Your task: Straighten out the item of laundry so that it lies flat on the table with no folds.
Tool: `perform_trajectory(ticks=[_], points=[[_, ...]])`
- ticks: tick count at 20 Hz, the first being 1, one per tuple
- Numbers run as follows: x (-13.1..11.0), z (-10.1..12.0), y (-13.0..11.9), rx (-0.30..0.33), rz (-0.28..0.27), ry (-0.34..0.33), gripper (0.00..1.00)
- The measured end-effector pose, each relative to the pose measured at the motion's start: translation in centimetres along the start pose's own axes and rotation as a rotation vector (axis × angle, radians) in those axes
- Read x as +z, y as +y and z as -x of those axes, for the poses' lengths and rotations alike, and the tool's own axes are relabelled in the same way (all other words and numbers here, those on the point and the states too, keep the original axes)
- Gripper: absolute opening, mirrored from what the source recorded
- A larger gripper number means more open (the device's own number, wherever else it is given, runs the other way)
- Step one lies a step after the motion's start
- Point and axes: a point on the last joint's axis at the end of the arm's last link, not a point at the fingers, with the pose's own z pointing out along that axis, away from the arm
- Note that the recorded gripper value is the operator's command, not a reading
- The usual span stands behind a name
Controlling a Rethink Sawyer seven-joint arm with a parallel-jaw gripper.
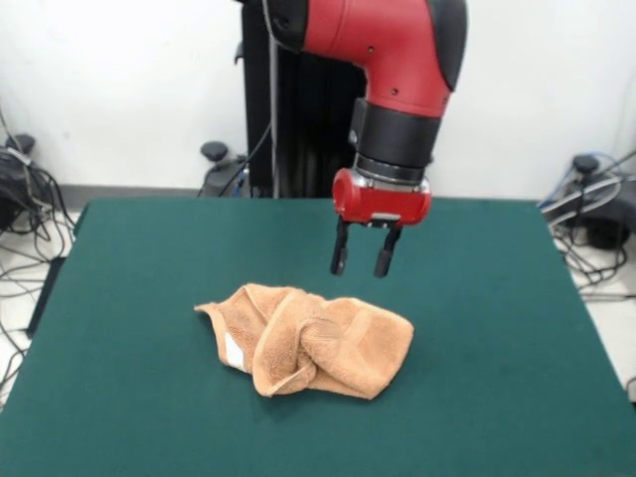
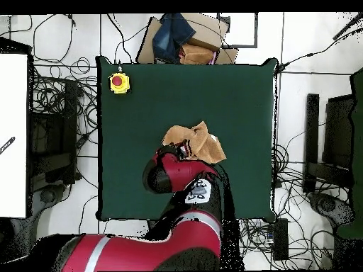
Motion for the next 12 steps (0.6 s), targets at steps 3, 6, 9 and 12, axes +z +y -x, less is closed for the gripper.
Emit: perform_trajectory(ticks=[3, 6, 9, 12], points=[[0.4, -0.1, -0.5, -0.01, -0.003, -0.008, 1.0], [0.8, 0.0, -1.1, -0.027, -0.008, -0.023, 1.0], [0.9, 0.0, -1.5, -0.03, -0.011, -0.028, 1.0], [1.0, -0.1, -2.0, -0.041, -0.014, -0.034, 1.0]])
